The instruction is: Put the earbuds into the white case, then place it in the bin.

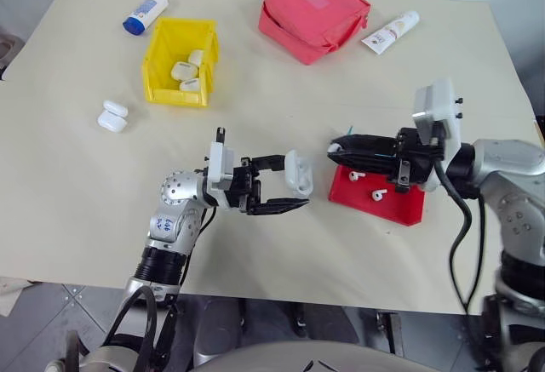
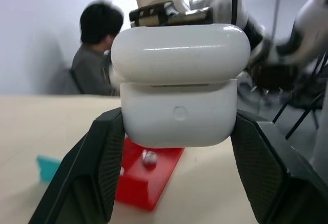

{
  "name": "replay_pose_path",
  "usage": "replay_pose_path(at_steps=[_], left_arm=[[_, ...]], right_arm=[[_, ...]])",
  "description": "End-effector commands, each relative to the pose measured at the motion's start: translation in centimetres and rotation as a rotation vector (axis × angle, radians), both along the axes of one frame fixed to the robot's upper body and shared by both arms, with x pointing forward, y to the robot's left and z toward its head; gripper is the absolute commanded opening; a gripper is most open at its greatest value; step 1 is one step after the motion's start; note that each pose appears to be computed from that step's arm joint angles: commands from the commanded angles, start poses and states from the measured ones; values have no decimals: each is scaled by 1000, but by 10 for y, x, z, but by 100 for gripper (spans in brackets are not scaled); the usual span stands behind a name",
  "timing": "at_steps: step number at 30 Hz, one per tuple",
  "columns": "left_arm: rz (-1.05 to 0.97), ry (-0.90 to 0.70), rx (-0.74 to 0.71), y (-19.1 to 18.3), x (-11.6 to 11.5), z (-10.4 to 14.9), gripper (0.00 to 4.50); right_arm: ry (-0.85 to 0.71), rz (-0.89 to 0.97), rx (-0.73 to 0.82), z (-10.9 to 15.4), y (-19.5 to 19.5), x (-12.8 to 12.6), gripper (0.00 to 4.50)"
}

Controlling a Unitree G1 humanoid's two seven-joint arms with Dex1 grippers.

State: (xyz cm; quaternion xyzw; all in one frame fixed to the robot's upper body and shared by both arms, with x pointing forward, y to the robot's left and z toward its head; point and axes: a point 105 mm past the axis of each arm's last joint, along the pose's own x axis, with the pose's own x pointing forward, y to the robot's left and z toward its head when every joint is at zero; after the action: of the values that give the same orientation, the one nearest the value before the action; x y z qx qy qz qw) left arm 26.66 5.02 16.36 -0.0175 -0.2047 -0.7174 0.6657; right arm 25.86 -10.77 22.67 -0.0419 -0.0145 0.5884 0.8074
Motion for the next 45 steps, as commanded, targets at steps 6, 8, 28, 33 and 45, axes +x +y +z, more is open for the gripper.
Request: replay_pose_path(at_steps=[6, 8, 28, 33, 45], left_arm=[[-59, -22, -13, 6, -5, 2, 277], [-59, -19, -13, 9, -4, 3, 277], [-135, -50, 3, 6, -16, 15, 277], [-158, -66, 9, 7, -19, 17, 277], [-205, -98, 57, 8, -24, 14, 277]], right_arm=[[-34, 119, 183, 21, 20, -26, 49], [-20, 145, 187, 18, 25, -30, 49], [-17, 186, 130, -18, 50, -18, 49], [-27, 160, 126, -24, 52, -10, 49], [-36, 95, 123, -30, 53, 7, 49]])
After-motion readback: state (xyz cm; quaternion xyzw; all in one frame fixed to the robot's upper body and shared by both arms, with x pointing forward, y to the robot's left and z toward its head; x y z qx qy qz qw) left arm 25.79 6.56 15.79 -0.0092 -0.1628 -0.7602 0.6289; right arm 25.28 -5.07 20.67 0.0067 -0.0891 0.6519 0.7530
